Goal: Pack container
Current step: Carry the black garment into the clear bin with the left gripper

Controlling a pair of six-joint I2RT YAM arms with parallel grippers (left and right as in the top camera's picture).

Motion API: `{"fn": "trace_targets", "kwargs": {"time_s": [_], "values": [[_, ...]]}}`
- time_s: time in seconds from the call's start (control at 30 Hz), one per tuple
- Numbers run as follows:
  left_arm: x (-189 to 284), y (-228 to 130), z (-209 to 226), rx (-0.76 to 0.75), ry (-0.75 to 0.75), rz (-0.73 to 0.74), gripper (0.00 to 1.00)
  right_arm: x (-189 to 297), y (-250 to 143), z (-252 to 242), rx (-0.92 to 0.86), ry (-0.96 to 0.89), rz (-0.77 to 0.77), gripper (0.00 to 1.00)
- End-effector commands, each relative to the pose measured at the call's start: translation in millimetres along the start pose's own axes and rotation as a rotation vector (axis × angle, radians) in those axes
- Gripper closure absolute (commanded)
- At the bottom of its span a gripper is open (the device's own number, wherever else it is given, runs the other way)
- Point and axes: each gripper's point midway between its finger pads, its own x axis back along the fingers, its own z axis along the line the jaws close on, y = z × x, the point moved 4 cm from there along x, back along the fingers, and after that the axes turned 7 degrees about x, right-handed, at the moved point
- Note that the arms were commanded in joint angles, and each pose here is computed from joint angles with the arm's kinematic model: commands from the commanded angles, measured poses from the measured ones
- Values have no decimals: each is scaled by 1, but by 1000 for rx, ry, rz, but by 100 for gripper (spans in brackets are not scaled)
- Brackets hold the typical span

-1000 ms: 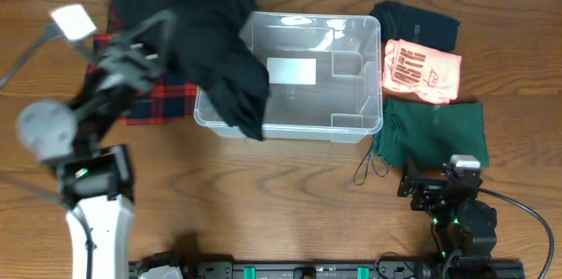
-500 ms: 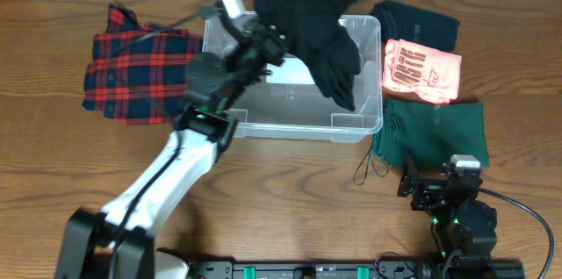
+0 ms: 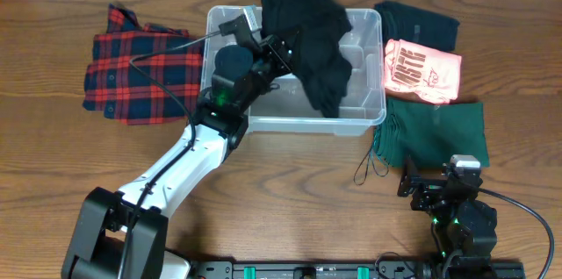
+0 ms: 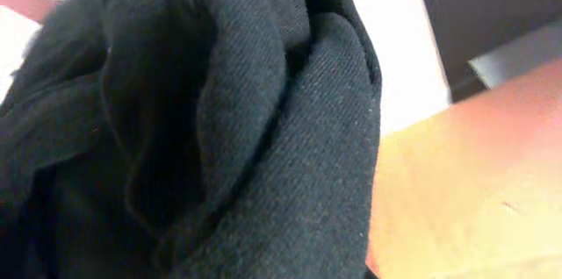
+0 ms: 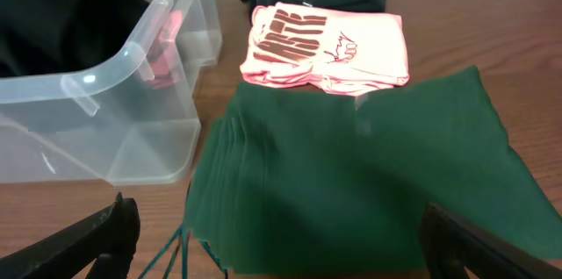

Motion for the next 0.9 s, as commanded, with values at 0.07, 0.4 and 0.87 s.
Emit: {"fn": "trace_targets", "kwargs": {"time_s": [0.07,0.4,0.87], "values": [[5,25,-32,-5,-64,-145,94,0,0,1,-8,6,-1,1],[11,-10,39,183,290,-10,94,0,0,1,-8,6,-1,1],[44,27,-7,182,207,-176,2,0,0,1,-8,6,-1,1]]}}
